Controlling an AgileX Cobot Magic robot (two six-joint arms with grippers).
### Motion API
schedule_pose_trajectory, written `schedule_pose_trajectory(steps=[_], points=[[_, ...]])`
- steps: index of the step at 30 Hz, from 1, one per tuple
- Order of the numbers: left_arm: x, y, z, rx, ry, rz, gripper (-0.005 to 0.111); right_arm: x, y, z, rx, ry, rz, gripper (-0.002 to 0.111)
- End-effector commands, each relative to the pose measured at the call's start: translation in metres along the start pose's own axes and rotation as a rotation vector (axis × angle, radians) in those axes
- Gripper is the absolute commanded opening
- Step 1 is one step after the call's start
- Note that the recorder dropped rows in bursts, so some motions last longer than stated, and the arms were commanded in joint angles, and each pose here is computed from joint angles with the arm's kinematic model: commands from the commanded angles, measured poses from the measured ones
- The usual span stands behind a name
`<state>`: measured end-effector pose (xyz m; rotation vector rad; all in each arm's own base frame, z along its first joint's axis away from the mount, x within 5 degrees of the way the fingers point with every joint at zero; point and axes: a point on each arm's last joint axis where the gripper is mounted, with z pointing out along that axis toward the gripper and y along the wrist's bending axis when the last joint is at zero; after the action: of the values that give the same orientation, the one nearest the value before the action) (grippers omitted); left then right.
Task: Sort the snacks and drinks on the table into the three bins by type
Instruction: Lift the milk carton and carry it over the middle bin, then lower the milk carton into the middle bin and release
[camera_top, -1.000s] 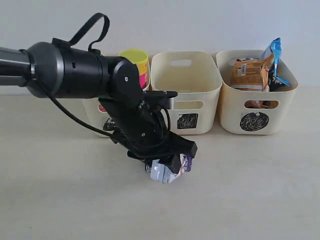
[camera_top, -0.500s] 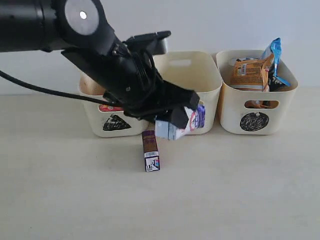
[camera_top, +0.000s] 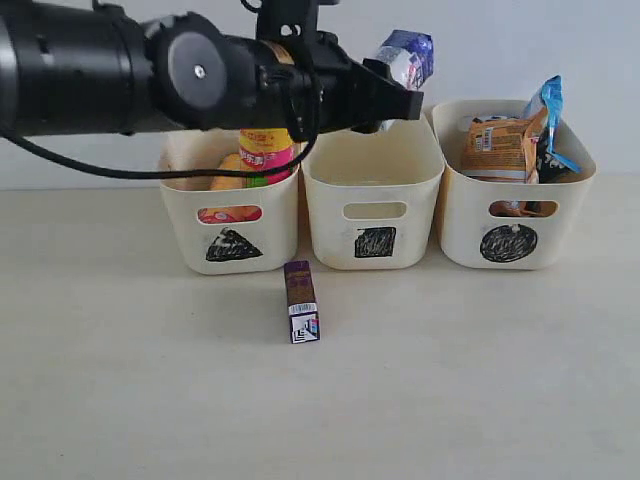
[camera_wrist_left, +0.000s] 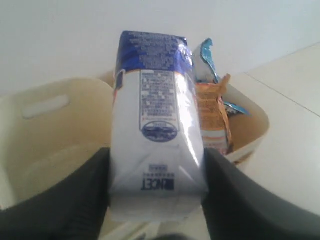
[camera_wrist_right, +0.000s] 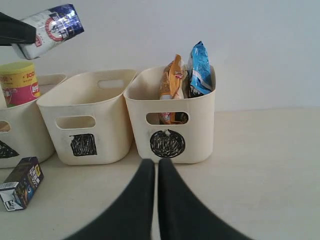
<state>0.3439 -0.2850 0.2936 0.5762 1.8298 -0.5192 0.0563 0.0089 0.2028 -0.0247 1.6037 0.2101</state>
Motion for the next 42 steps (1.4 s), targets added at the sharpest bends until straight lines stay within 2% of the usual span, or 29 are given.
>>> schedule_pose_trajectory(steps=[1, 6, 10, 22, 25, 30, 33, 37, 42], points=[[0.002, 0.005, 0.020, -0.063, -0.197, 0.044, 0.004, -0.001, 0.000, -0.001, 0.002, -0.008, -0.005, 0.000], [0.031, 0.008, 0.050, -0.090, -0.333, 0.159, 0.004, -0.001, 0.000, -0.001, 0.002, -0.008, -0.005, 0.000], [0.047, 0.010, 0.070, -0.092, -0.307, 0.160, 0.004, -0.001, 0.000, -0.001, 0.002, -0.008, -0.005, 0.000], [0.072, 0.013, 0.104, -0.088, -0.200, 0.123, 0.005, -0.001, 0.000, -0.001, 0.002, -0.008, -0.005, 0.000], [0.076, 0.016, 0.109, -0.096, -0.162, 0.081, 0.017, -0.001, 0.000, -0.001, 0.002, -0.008, -0.005, 0.000], [0.080, 0.020, 0.113, -0.097, -0.119, 0.055, 0.054, -0.001, 0.000, -0.001, 0.002, -0.008, -0.005, 0.000], [0.079, 0.020, 0.113, -0.096, -0.123, 0.043, 0.069, -0.001, 0.000, -0.001, 0.002, -0.008, -0.005, 0.000], [0.075, 0.020, 0.111, -0.095, -0.130, 0.040, 0.075, -0.001, 0.000, -0.001, 0.002, -0.008, -0.005, 0.000], [0.057, 0.018, 0.102, -0.086, -0.143, 0.037, 0.069, -0.001, 0.000, -0.001, 0.002, -0.008, -0.005, 0.000]])
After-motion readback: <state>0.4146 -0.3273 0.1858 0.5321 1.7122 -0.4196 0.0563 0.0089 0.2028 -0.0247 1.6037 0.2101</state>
